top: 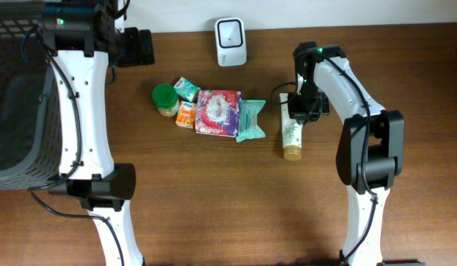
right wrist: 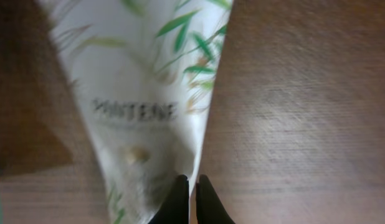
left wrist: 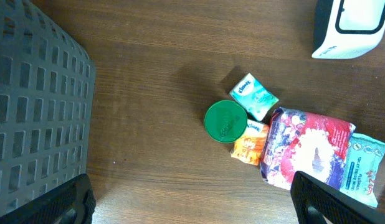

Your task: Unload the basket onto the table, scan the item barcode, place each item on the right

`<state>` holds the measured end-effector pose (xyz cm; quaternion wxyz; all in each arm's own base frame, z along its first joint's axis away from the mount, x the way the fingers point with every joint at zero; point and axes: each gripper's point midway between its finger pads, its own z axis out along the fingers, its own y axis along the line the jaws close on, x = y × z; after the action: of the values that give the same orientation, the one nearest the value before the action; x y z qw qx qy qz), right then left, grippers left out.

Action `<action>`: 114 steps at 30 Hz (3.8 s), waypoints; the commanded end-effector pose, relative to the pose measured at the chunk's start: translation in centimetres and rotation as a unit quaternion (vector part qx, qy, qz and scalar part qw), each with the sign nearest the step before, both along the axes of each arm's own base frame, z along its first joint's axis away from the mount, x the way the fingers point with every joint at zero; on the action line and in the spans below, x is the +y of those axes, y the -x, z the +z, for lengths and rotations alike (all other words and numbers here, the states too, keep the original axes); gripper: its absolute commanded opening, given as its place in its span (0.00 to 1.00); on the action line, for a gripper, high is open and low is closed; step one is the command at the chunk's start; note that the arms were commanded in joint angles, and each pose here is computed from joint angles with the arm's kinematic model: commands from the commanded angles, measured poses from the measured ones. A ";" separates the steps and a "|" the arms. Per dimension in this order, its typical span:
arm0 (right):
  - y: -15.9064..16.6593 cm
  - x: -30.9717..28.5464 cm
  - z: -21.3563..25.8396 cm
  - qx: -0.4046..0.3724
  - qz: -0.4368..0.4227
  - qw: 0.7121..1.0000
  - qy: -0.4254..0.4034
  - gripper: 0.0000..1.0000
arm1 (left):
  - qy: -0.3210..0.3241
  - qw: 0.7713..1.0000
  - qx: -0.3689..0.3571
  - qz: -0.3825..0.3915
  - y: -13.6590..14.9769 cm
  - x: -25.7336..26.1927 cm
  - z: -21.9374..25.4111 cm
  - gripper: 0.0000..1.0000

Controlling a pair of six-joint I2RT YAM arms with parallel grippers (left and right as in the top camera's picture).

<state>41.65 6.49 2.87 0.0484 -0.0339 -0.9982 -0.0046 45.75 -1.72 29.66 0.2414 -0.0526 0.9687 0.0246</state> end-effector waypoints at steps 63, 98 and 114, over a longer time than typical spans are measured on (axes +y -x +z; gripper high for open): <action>0.3 2.3 -1.4 -0.083 0.049 0.968 0.231 0.14 | -0.004 1.000 -0.011 0.002 0.2 0.4 0.8 0.99; -2.3 -0.1 5.7 -0.042 -0.049 0.998 0.004 0.85 | -0.004 1.000 -0.011 0.002 0.2 0.3 0.8 0.99; -0.3 1.3 -1.1 -0.053 -0.092 0.987 0.121 0.40 | -0.004 1.000 -0.011 0.001 0.2 0.3 0.8 0.99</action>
<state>42.32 8.02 1.98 -0.0104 -0.1274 -0.9865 0.1027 45.76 -1.73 29.67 0.2416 -0.0526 0.9686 0.0246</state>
